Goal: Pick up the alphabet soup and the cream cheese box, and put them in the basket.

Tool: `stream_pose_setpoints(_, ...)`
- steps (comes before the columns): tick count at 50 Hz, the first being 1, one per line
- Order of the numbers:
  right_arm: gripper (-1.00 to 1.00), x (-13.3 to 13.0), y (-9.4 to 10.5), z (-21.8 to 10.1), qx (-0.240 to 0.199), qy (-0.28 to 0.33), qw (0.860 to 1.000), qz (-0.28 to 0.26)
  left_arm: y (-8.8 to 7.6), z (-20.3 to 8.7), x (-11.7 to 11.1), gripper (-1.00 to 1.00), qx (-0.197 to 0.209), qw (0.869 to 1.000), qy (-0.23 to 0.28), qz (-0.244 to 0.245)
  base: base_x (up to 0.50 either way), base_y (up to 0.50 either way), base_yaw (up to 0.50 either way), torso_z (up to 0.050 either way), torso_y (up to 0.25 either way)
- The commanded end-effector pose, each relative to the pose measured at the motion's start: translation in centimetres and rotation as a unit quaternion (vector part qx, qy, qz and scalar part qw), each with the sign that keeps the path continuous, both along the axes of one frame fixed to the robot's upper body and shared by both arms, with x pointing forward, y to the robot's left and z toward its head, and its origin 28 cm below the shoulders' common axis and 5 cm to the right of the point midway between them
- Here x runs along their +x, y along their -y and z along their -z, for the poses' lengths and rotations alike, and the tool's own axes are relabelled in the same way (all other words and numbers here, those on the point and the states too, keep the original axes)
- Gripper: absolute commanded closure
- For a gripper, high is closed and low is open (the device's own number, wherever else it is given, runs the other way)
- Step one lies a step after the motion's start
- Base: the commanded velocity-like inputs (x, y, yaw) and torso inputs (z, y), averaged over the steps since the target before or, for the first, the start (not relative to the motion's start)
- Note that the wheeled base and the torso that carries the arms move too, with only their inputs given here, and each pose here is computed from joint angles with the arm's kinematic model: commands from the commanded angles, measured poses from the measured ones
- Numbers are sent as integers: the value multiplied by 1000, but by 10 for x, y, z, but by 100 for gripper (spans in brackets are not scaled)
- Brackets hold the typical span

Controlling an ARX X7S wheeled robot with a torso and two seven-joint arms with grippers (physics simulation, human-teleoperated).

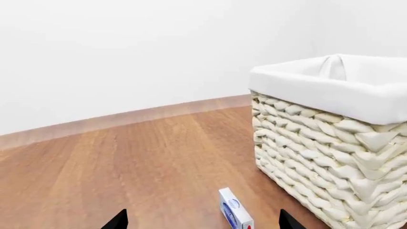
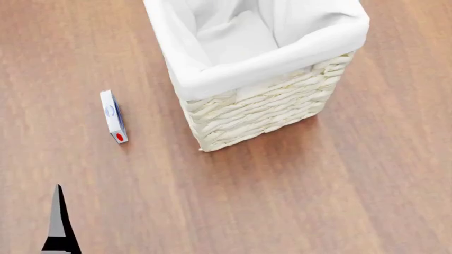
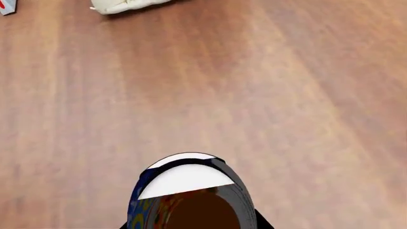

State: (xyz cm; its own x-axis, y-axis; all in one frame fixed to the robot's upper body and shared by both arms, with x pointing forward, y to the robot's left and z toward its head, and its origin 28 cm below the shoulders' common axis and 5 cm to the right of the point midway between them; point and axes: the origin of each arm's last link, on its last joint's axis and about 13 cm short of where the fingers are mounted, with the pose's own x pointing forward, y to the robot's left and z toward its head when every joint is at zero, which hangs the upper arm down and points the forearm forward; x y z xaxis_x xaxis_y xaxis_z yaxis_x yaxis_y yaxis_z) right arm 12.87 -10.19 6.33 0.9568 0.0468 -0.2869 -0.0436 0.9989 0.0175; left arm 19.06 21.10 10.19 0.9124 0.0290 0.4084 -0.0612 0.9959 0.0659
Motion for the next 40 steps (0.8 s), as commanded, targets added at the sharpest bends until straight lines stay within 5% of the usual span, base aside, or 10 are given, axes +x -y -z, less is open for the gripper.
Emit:
stream_pose_setpoints(1,100,-1,-1,5,-1,-11,1000,-14,0,0,0,-100,0,1000,-1,0,1,3,0,0,0)
stream_pose_setpoints(21,100,-1,1,-40,-42,137,990,6,0,3,-1,-100,2,1000,-2,-1,0,0,0,0,0)
stream_pose_setpoints(27,100,9,2,-62,-38,226,973,24,1,2,-1,-100,2,1000,0,2,0,0,0,0,0)
stream_pose_setpoints(33,100,22,-2,-92,-48,328,943,21,1,0,-1,-100,3,1000,2,3,0,0,0,0,0)
stream_pose_setpoints(34,100,26,-4,-99,-59,362,930,24,1,0,0,-100,3,1000,1,2,0,0,0,0,0)
stream_pose_setpoints(40,100,30,-11,-120,-41,413,910,0,2,0,0,-100,3,1000,1,5,0,0,0,0,0)
